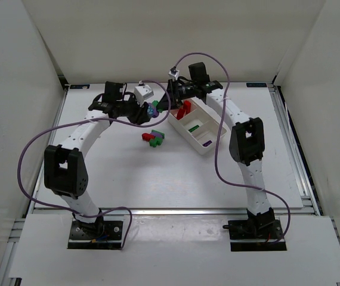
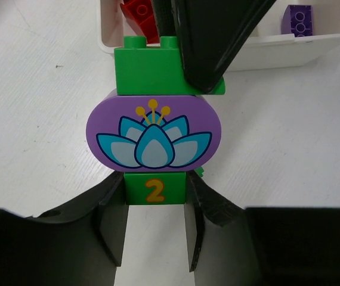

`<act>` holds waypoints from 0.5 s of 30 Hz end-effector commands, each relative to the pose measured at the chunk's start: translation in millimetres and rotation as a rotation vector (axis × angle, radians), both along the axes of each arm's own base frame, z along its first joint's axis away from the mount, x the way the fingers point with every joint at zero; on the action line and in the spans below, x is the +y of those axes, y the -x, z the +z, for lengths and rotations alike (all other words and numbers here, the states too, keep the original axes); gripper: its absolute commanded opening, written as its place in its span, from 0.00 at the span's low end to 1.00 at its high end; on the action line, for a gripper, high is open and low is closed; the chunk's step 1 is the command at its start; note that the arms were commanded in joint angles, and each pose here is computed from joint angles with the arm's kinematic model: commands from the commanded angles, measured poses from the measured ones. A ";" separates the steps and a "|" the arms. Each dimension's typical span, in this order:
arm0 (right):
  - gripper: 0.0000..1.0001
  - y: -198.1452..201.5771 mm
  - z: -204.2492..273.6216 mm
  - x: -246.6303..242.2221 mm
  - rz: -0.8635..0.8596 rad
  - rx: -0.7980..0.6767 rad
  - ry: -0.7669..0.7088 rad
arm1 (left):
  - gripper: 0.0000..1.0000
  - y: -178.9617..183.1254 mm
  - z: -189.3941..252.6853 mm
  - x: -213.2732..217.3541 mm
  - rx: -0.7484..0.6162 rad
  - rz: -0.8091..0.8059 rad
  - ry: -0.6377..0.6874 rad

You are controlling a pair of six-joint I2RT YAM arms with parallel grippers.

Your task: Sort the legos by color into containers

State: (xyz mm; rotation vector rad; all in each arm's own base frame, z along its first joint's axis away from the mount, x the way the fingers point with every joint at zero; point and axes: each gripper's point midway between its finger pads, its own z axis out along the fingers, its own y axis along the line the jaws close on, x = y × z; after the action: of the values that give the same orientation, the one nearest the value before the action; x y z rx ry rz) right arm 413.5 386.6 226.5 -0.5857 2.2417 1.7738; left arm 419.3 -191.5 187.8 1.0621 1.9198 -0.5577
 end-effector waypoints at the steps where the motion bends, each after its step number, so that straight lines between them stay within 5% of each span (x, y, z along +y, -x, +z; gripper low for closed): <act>1: 0.00 -21.9 29.5 -25.6 -0.062 -0.170 -0.016 | 0.10 21.2 8.5 3.6 0.011 0.001 0.004; 15: 0.00 -45.5 22.4 -102.5 -0.200 -0.192 0.064 | 0.10 30.3 7.1 7.1 0.077 0.063 0.049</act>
State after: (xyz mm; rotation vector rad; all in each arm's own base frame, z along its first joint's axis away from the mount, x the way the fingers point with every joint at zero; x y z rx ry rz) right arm 470.9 295.1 220.8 -0.4298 2.2168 1.5219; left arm 391.1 -185.3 160.0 1.0040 2.0537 -0.6127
